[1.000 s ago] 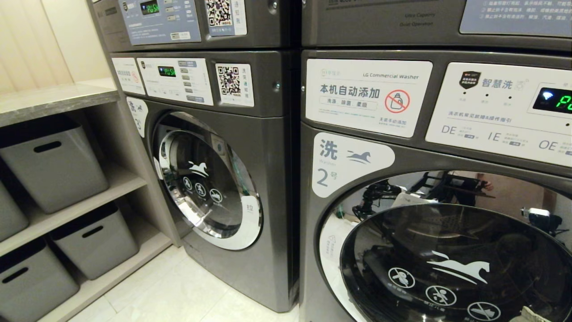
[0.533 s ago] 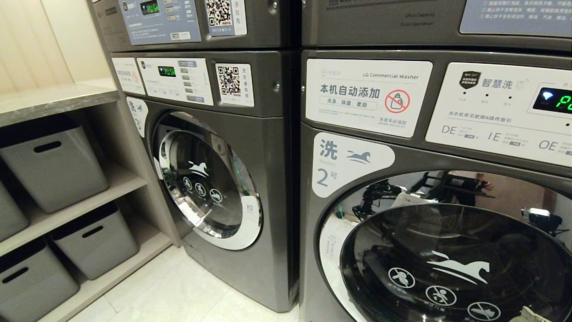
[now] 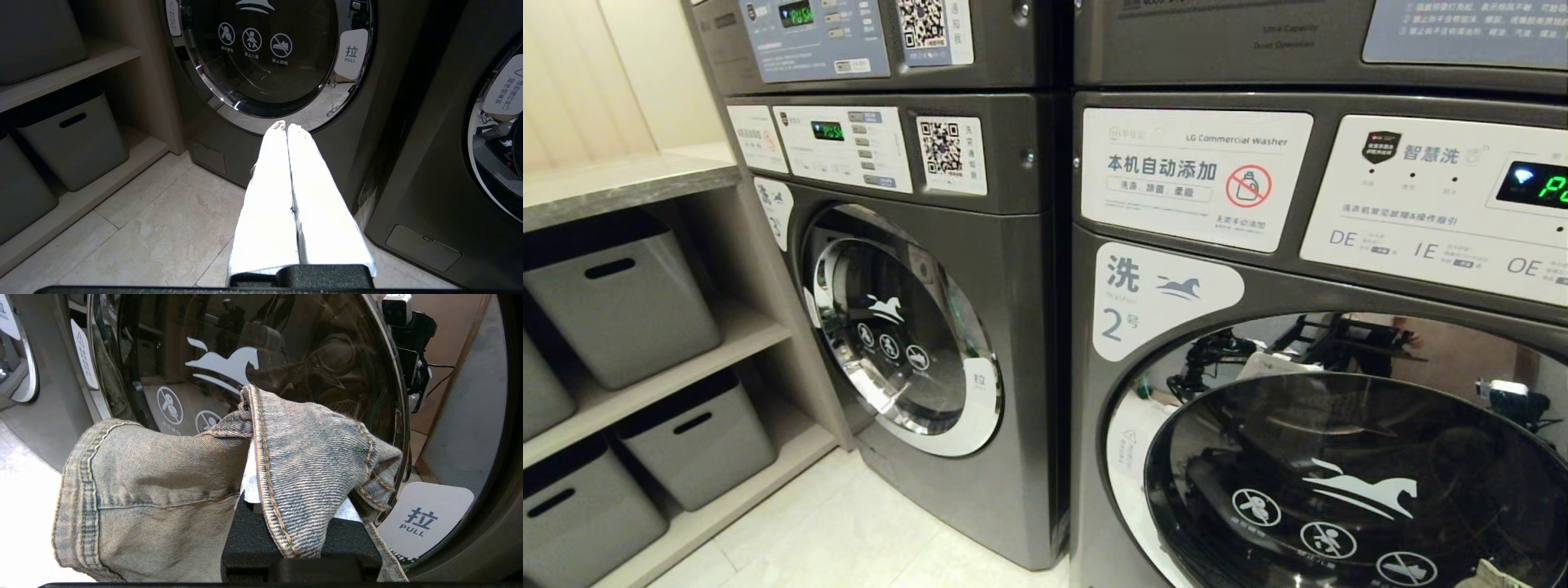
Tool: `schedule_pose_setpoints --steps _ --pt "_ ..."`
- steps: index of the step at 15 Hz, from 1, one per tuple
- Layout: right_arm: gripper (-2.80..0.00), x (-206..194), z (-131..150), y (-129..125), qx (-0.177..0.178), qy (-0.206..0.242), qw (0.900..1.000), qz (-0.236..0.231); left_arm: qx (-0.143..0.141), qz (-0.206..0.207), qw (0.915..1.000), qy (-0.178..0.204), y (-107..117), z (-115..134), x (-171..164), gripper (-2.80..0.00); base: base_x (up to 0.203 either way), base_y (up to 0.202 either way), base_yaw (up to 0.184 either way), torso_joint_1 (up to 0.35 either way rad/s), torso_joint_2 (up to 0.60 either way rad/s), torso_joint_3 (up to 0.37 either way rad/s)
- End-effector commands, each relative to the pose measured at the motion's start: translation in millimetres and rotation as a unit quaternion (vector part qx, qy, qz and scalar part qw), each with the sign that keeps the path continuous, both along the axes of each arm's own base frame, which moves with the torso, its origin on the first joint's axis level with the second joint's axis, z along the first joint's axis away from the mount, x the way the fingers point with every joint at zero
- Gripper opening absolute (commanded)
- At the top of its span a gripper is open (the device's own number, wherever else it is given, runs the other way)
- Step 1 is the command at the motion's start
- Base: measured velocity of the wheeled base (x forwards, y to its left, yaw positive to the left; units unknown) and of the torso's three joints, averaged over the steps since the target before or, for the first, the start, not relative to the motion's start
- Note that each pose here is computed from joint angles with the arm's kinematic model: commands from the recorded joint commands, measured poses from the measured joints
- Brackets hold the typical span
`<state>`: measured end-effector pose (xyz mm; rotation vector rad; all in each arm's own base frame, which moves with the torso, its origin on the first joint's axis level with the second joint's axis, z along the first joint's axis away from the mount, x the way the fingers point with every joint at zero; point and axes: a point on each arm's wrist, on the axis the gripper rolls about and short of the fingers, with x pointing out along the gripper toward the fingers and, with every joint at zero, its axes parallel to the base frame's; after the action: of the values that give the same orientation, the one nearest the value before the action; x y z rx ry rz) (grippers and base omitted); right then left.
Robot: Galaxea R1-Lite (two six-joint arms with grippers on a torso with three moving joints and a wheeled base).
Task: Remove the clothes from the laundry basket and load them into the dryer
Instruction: Put the clothes in the dryer
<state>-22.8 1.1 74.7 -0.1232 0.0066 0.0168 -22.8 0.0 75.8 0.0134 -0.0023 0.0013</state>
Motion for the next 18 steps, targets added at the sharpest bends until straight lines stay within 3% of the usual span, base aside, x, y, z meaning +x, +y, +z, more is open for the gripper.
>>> schedule_pose_setpoints --steps 1,18 --pt "-2.8 0.0 0.0 0.0 0.0 0.0 1.0 0.0 0.0 0.0 1.0 0.0 0.0 -0.4 0.1 -2.8 0.0 0.0 0.0 0.005 -0.22 -0.214" --pt "-2.8 -0.1 0.3 0.2 0.0 0.0 1.0 0.003 0.0 0.0 1.0 0.0 0.0 -0.4 0.1 -2.8 0.0 0.0 0.0 0.116 -0.45 -0.334"
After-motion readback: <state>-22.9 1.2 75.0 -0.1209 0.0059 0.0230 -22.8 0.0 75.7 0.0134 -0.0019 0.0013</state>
